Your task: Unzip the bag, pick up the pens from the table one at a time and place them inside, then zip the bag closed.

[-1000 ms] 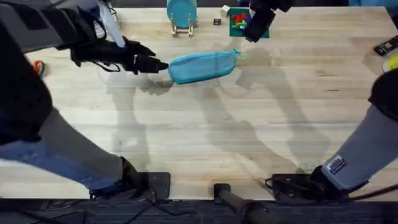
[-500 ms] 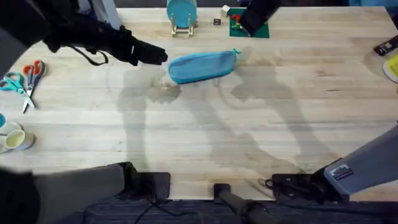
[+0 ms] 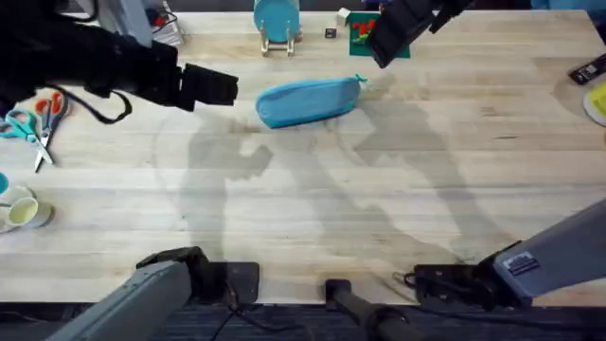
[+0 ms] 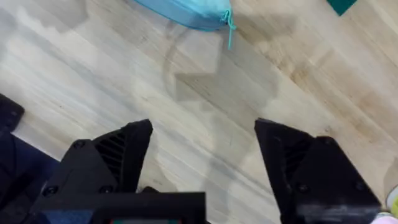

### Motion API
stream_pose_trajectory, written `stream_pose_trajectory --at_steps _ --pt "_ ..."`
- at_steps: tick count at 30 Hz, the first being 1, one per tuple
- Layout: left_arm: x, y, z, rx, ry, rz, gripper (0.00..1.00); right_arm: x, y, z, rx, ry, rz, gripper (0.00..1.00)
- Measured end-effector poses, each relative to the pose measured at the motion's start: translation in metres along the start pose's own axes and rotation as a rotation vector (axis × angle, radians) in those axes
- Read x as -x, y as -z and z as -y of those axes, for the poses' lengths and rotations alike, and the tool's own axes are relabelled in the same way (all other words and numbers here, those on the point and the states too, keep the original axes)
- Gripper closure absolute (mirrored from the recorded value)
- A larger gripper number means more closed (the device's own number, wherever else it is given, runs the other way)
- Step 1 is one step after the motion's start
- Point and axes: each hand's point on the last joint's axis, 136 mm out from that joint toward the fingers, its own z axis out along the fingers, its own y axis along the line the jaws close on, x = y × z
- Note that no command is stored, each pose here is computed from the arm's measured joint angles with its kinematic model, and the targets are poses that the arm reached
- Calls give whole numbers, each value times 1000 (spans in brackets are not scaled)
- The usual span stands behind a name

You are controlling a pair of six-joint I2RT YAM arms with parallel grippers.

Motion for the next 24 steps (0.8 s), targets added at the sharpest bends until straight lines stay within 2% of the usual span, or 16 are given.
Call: stream_pose_trajectory --at_steps 5,10,19,24 --pt "2 13 2 37 -15 27 6 -2 11 -2 3 -29 31 3" --pt "1 13 -2 59 -16 22 5 -12 18 -7 12 -42 42 5" --pt "1 13 -2 62 -16 21 5 -57 -12 -15 39 -52 -106 3" --pt "1 13 -2 62 -15 21 5 -71 -27 -17 48 -54 -150 4"
